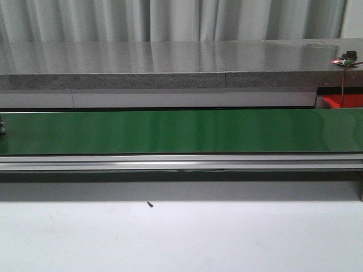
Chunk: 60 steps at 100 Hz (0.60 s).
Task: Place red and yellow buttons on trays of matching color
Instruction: 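Set the yellow button on the conveyor start and open the left gripper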
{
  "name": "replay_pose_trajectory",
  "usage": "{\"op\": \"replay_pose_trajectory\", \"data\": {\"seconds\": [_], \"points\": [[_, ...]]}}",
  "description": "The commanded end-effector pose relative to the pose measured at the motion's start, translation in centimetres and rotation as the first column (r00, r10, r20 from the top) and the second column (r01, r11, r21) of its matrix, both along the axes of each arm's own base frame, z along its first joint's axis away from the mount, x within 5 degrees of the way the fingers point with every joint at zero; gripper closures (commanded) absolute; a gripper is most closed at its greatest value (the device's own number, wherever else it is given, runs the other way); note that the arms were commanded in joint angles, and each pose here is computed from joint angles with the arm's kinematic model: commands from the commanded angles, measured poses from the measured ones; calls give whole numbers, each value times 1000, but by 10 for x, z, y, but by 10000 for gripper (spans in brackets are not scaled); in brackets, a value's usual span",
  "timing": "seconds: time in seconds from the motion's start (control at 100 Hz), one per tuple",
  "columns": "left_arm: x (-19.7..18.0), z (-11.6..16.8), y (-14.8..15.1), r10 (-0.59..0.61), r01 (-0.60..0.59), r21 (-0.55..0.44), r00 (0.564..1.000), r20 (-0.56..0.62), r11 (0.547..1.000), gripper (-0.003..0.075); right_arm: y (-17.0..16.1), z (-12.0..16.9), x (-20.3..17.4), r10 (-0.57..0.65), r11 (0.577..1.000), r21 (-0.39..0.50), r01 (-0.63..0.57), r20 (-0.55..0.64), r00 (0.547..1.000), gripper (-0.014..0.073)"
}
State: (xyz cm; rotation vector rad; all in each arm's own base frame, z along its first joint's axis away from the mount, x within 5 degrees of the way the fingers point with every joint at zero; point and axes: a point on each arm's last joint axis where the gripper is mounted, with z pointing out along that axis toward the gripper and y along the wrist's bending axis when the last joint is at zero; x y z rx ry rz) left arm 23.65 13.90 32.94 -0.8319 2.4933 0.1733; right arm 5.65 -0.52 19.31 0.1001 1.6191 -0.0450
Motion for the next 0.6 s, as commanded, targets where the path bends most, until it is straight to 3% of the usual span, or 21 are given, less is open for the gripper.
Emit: {"op": "replay_pose_trajectory", "data": {"seconds": [0.0,0.14,0.43,0.59], "points": [[11,1,5,15,-14,-12,998,65,1000,166,0,14,-2,-2,1000,-25,5,113,994,704],[31,-27,8,20,-19,-109,1000,13,994,166,0,14,-2,-2,1000,-25,5,113,994,704],[56,-68,15,12,-20,-149,998,-57,989,173,0,14,-2,-2,1000,-25,5,113,994,704],[65,-78,21,61,-64,-150,998,-26,987,174,0,14,-2,-2,1000,-25,5,113,994,704]]}}
